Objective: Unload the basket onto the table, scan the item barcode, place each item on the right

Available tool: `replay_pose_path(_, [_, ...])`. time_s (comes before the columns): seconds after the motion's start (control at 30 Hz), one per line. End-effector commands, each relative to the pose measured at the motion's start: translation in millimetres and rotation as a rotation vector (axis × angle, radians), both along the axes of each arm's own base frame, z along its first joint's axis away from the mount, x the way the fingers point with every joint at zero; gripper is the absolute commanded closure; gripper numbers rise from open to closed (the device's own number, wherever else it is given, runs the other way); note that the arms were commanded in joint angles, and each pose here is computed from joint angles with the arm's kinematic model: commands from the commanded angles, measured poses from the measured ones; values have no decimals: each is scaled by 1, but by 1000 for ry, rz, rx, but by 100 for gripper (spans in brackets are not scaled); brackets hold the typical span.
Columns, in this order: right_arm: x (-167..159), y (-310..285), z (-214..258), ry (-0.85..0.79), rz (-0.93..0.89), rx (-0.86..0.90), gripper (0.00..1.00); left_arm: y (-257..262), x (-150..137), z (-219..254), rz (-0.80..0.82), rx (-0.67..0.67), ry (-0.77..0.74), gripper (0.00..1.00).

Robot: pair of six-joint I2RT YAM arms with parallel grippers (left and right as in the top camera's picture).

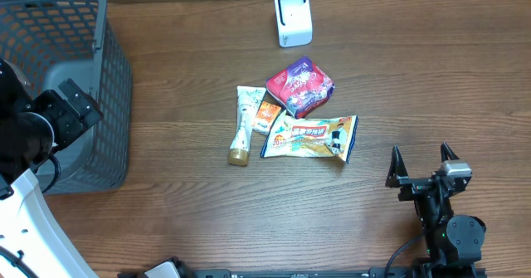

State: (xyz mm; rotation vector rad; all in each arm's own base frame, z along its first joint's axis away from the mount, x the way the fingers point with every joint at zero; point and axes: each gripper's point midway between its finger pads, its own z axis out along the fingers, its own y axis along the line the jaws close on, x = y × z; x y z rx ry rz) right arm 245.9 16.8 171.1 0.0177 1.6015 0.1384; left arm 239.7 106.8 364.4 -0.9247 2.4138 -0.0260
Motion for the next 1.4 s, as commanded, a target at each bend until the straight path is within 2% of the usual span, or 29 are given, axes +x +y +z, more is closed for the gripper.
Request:
replay_pose_path(0.0, [-1, 10, 0, -1, 56, 104, 0, 1, 1, -2, 10, -14, 4, 0])
replay_pose_path(0.2, [-14, 55, 6, 65, 326, 404, 0, 1, 1, -2, 10, -15, 4, 0])
replay_pose_path(0.33, [-17, 62, 10, 102, 362, 570, 0, 1, 1, -2, 10, -14, 4, 0])
replay_pose_path(0.43, [-17, 62, 11, 115, 360, 622, 0, 2, 0, -2, -2, 3, 11, 0])
replay_pose_path(1.0, [-41, 92, 48, 47, 602, 551, 0, 2, 0, -2, -24, 16, 16, 0])
replay_pose_path(1.17, [-46, 90, 62, 25, 583, 406, 0, 0, 2, -2, -13, -6, 5, 0])
replay_pose_path(1.27, [-45, 85, 71, 32, 535, 363, 0, -13, 7, -1, -37, -78, -28, 0])
replay_pose_path(1.37, [-43, 83, 80, 71, 518, 324, 0, -40, 16, 6, -141, -198, -92, 0])
